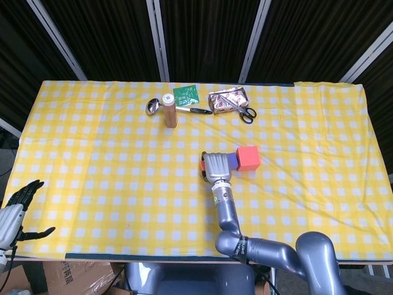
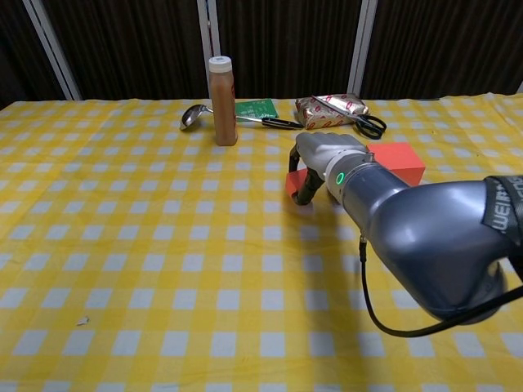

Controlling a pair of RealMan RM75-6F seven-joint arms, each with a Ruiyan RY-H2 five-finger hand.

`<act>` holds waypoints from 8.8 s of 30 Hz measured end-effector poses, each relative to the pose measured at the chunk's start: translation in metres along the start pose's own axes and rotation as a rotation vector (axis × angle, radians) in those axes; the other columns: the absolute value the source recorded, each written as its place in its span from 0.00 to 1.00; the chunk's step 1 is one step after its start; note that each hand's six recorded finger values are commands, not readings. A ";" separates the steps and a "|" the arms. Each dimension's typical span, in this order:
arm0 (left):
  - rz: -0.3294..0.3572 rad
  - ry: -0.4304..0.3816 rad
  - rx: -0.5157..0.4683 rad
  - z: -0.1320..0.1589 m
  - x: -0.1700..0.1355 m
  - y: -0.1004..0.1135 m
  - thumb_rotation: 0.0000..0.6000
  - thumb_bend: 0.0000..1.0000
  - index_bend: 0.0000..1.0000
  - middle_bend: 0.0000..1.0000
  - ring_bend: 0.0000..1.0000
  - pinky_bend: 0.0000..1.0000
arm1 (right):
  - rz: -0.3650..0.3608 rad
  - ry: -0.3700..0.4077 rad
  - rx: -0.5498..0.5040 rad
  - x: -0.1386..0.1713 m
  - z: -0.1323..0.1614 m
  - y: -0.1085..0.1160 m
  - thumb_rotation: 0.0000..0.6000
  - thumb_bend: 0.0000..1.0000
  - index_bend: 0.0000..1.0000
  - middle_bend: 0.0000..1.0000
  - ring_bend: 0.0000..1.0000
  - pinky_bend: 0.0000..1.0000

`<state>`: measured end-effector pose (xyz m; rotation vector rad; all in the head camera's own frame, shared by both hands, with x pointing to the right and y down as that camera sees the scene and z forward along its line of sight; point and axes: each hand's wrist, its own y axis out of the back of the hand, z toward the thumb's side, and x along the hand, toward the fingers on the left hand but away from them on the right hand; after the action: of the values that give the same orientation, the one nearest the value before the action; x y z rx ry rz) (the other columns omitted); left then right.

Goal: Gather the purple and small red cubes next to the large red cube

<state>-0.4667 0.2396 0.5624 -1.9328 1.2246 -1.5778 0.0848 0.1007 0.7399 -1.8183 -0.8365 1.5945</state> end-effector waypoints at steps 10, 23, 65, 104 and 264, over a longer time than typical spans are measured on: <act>0.002 0.002 0.002 0.000 0.000 0.000 1.00 0.02 0.00 0.00 0.00 0.00 | 0.010 -0.020 0.004 0.000 -0.010 -0.004 1.00 0.49 0.52 1.00 1.00 0.95; 0.000 0.002 0.002 0.000 0.000 0.000 1.00 0.03 0.00 0.00 0.00 0.00 | 0.015 -0.022 0.015 0.001 -0.014 -0.008 1.00 0.49 0.38 1.00 1.00 0.95; 0.009 -0.003 0.012 0.001 -0.001 0.000 1.00 0.03 0.00 0.00 0.00 0.00 | 0.097 0.079 0.057 0.066 0.001 -0.014 1.00 0.49 0.16 1.00 1.00 0.95; 0.004 0.003 0.002 0.000 -0.001 0.000 1.00 0.03 0.00 0.00 0.00 0.00 | 0.123 -0.053 0.070 0.040 -0.031 -0.034 1.00 0.49 0.12 1.00 1.00 0.95; -0.004 -0.007 -0.007 0.003 -0.003 0.000 1.00 0.03 0.00 0.00 0.00 0.00 | 0.108 -0.057 0.121 0.058 -0.034 -0.016 1.00 0.49 0.10 1.00 1.00 0.95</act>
<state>-0.4634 0.2411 0.5597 -1.9444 1.2259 -1.5697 0.1222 0.1550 0.7195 -1.7657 -0.6609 1.7327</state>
